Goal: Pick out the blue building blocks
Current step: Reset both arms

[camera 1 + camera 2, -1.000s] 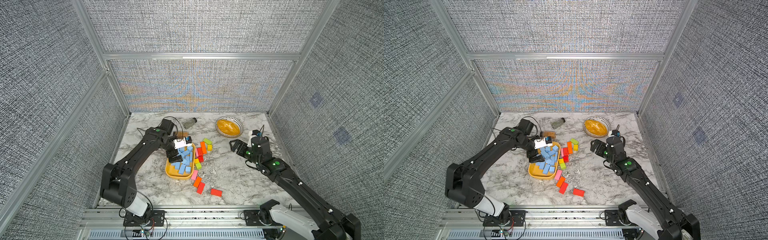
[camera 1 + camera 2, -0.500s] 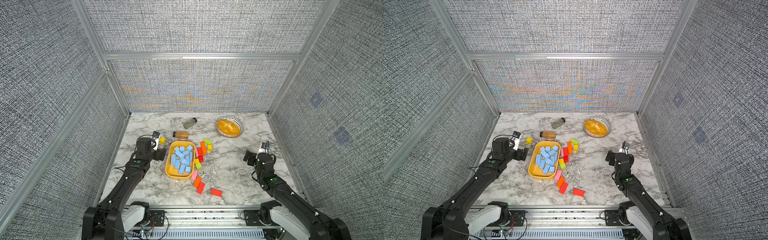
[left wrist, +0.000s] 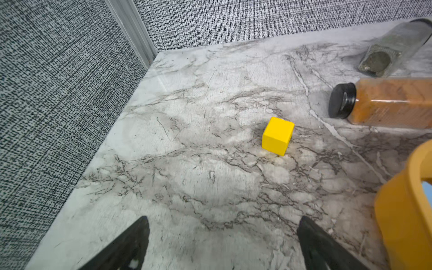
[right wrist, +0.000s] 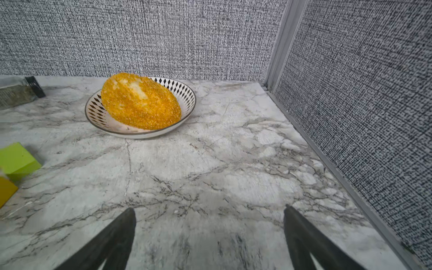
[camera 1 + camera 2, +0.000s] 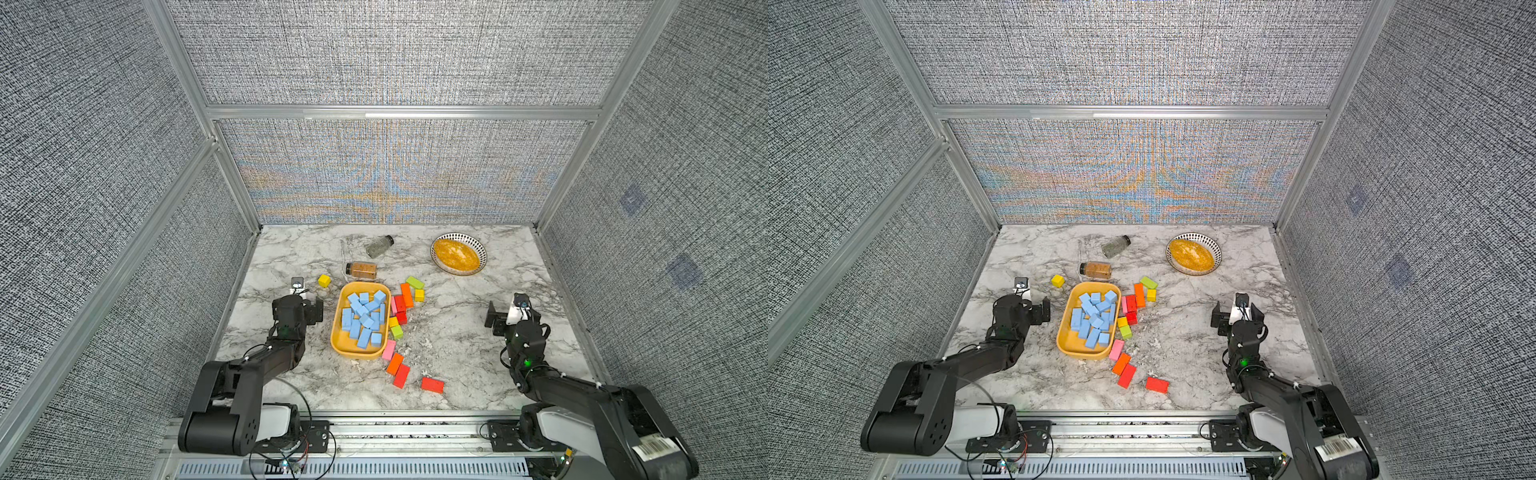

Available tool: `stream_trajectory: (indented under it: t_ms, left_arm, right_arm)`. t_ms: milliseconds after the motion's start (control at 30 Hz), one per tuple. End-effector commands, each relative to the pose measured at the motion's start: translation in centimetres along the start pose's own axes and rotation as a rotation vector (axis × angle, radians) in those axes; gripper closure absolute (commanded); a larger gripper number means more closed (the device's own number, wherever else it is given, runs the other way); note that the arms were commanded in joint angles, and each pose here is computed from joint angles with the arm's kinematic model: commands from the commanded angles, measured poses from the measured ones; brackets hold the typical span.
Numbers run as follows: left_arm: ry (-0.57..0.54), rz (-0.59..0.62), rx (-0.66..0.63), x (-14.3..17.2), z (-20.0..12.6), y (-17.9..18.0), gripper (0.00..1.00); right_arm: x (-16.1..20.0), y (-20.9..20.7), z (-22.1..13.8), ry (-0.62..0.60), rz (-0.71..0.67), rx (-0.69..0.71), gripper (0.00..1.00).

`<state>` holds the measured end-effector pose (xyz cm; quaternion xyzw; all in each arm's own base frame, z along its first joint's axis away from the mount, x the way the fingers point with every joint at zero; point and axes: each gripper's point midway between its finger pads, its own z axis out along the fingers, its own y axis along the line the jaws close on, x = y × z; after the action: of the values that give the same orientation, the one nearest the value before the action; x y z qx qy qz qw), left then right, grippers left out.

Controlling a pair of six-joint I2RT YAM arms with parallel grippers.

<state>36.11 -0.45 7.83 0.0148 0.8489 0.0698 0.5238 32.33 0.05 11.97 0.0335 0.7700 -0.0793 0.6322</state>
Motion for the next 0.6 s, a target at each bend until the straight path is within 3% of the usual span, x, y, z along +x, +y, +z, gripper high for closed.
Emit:
stream_trajectory:
  t_ms: [0,100,167,233,333,400,467,567]
  left_arm:
    - [-0.152,-0.051,0.005,-3.3,0.7,0.1,0.0]
    - [-0.042,-0.053,-0.032,-2.9,2.5,0.6,0.0]
    - [-0.05,-0.056,-0.028,-3.0,2.4,0.6,0.0]
    - [-0.05,-0.056,-0.028,-3.0,2.4,0.6,0.0]
    - [-0.049,-0.055,-0.028,-3.0,2.4,0.6,0.0]
    - [-0.05,-0.055,-0.027,-3.0,2.5,0.6,0.0]
    - [-0.051,-0.055,-0.028,-3.0,2.4,0.6,0.0]
    - [-0.053,-0.056,-0.028,-3.0,2.4,0.6,0.0]
  right_arm:
    - [-3.7,-0.7,0.1,-0.172,0.012,0.016,0.02]
    - [-2.8,-0.5,1.0,-0.187,0.031,-0.028,0.02]
    - [-2.9,0.4,1.5,-0.228,0.002,-0.057,0.02]
    - [-1.8,0.0,2.5,-0.125,0.021,-0.038,0.02]
    - [-2.3,0.6,3.2,-0.15,0.007,-0.074,0.02]
    - [-1.1,0.6,5.0,-0.043,0.031,-0.106,0.02]
    - [-1.6,0.2,4.7,-0.088,0.053,-0.118,0.02]
    - [-1.3,0.3,5.1,-0.052,0.049,-0.118,0.02]
